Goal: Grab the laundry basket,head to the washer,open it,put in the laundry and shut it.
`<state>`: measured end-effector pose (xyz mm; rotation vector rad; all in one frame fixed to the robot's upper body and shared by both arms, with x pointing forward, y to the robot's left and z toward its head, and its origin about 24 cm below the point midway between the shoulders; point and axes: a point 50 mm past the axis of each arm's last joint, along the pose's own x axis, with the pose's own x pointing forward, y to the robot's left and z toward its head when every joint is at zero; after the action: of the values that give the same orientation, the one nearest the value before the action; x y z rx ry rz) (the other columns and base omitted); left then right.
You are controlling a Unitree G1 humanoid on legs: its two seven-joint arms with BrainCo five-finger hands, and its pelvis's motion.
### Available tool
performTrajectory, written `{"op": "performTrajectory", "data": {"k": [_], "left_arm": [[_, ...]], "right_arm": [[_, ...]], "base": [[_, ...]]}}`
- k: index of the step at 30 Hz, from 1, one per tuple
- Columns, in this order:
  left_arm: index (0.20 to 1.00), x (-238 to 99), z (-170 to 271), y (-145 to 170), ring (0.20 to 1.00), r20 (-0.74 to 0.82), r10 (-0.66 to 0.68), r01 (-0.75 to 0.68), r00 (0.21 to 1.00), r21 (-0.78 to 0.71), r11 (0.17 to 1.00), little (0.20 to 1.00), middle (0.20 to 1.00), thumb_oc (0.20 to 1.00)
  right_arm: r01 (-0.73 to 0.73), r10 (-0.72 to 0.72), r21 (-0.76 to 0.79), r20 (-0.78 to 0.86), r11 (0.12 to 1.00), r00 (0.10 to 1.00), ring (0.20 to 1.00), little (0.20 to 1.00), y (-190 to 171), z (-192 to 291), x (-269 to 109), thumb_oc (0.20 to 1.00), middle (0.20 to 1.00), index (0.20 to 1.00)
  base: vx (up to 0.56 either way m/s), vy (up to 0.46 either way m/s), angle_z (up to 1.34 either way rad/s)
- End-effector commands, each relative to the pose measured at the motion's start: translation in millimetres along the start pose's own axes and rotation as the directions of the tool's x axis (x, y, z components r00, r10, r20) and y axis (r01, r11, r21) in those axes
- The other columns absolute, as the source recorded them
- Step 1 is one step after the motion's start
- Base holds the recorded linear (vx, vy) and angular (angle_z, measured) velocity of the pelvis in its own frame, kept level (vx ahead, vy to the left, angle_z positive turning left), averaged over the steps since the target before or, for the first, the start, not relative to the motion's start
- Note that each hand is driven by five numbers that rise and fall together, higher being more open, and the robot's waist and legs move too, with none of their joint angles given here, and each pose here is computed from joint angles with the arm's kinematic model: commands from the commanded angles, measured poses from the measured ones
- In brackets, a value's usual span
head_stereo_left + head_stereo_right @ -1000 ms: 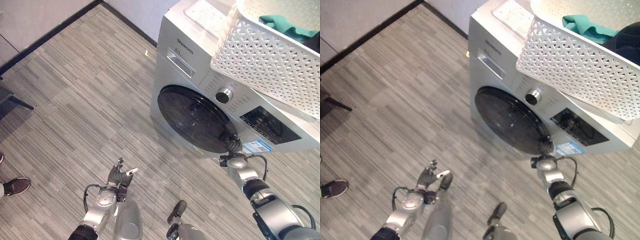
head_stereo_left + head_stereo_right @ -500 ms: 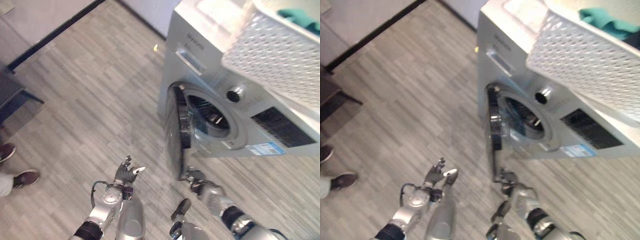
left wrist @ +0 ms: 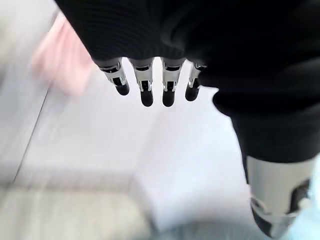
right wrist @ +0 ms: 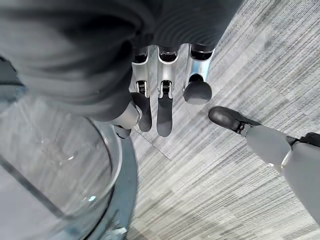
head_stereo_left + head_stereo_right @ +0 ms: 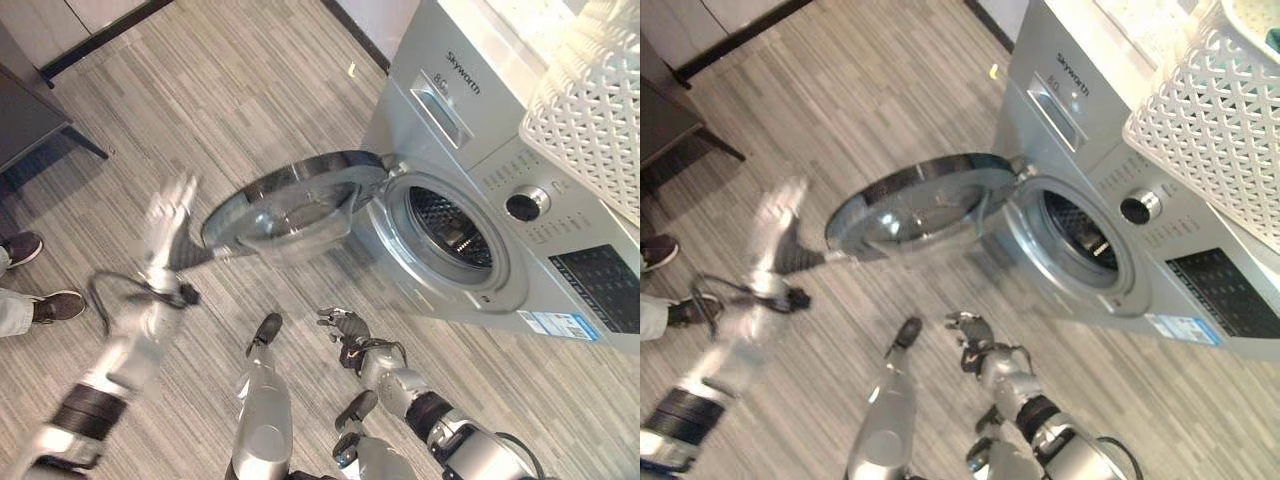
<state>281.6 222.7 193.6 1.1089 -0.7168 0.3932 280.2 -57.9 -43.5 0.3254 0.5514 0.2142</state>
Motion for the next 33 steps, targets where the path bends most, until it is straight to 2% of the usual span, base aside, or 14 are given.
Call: {"op": "performTrajectory", "data": {"k": [1, 2, 3, 4, 8, 11, 20, 25, 26, 27, 30, 31, 32, 33], "left_arm": [[1.0, 1, 19, -33, 1.0, 0.088, -0.181, 0.186, 0.979, -0.052, 0.981, 1.0, 1.0, 1.0], [1.0, 10, 27, -33, 1.0, 0.111, -0.159, 0.168, 0.981, -0.078, 0.983, 1.0, 1.0, 1.0], [1.0, 11, 27, -33, 1.0, 0.113, -0.157, 0.167, 0.981, -0.078, 0.983, 1.0, 1.0, 1.0], [1.0, 14, 38, -37, 1.0, 0.129, -0.144, 0.162, 0.981, -0.14, 0.977, 1.0, 1.0, 1.0], [1.0, 4, 52, -52, 1.0, 0.152, -0.194, 0.225, 0.969, -0.226, 0.948, 1.0, 1.0, 1.0], [1.0, -8, 54, -64, 1.0, 0.151, -0.259, 0.291, 0.954, -0.262, 0.92, 1.0, 1.0, 1.0], [1.0, -27, 60, -78, 1.0, 0.175, -0.377, 0.414, 0.91, -0.308, 0.857, 1.0, 1.0, 1.0], [1.0, -44, 69, -97, 1.0, 0.191, -0.517, 0.549, 0.834, -0.375, 0.747, 1.0, 1.0, 1.0], [1.0, -43, 69, -98, 1.0, 0.192, -0.519, 0.551, 0.833, -0.376, 0.745, 1.0, 1.0, 1.0], [1.0, -53, 66, -105, 1.0, 0.172, -0.58, 0.592, 0.797, -0.417, 0.689, 1.0, 1.0, 1.0], [1.0, -62, 60, -111, 1.0, 0.138, -0.637, 0.622, 0.758, -0.446, 0.644, 1.0, 1.0, 1.0], [1.0, -63, 57, -111, 1.0, 0.127, -0.647, 0.624, 0.752, -0.456, 0.635, 1.0, 1.0, 1.0], [1.0, -65, 54, -112, 1.0, 0.113, -0.663, 0.631, 0.74, -0.458, 0.626, 1.0, 1.0, 1.0], [1.0, -65, 54, -112, 1.0, 0.113, -0.663, 0.631, 0.74, -0.458, 0.626, 1.0, 1.0, 1.0]], "right_arm": [[-0.053, 0.065, -0.127, 0.097, 0.99, 0.993, 0.2, 0.2, 31, 48, 19, 0.2, 0.2, 0.2], [-0.029, 0.048, -0.137, 0.141, 0.99, 0.989, 0.2, 0.2, 36, 75, 26, 0.2, 0.2, 0.2], [-0.029, 0.048, -0.136, 0.144, 0.99, 0.988, 0.2, 0.2, 36, 76, 26, 0.2, 0.2, 0.2], [0.045, -0.025, -0.088, 0.212, 0.995, 0.977, 0.2, 0.2, 38, 118, 32, 0.2, 0.2, 0.2], [0.111, -0.115, 0.031, 0.278, 0.993, 0.954, 0.2, 0.2, 35, 168, 31, 0.2, 0.2, 0.2], [0.121, -0.152, 0.128, 0.276, 0.984, 0.949, 0.2, 0.2, 29, 178, 30, 0.2, 0.2, 0.2], [0.149, -0.224, 0.24, 0.323, 0.959, 0.92, 0.2, 0.2, 9, 208, 23, 0.2, 0.2, 0.2], [0.168, -0.279, 0.309, 0.359, 0.936, 0.891, 0.2, 0.2, -5, 230, 15, 0.2, 0.2, 0.2], [0.169, -0.28, 0.31, 0.359, 0.936, 0.89, 0.2, 0.2, -5, 230, 15, 0.2, 0.2, 0.2], [0.181, -0.286, 0.301, 0.353, 0.936, 0.891, 0.2, 0.2, -10, 231, 14, 0.2, 0.2, 0.2], [0.199, -0.282, 0.256, 0.348, 0.946, 0.894, 0.2, 0.2, -14, 228, 14, 0.2, 0.2, 0.2], [0.198, -0.272, 0.237, 0.343, 0.951, 0.899, 0.225, 0.225, -13, 225, 15, 0.225, 0.225, 0.225], [0.2, -0.261, 0.205, 0.335, 0.958, 0.905, 0.416, 0.416, -12, 219, 17, 0.416, 0.416, 0.416], [0.2, -0.26, 0.204, 0.335, 0.958, 0.906, 0.473, 0.473, -12, 219, 17, 0.473, 0.473, 0.473]], "base": [[-0.02, -0.001, -0.06], [-0.02, -0.001, -0.1], [-0.01, -0.015, -0.15], [0.0, -0.002, -0.11], [0.02, 0.006, 0.02], [0.07, 0.0, 0.15], [0.04, 0.007, 0.31], [0.01, 0.021, 0.1], [0.01, 0.039, 0.0], [0.0, 0.042, -0.01], [-0.01, 0.05, -0.02], [-0.01, 0.068, -0.03], [-0.01, 0.046, -0.03], [-0.03, 0.085, -0.09]]}}
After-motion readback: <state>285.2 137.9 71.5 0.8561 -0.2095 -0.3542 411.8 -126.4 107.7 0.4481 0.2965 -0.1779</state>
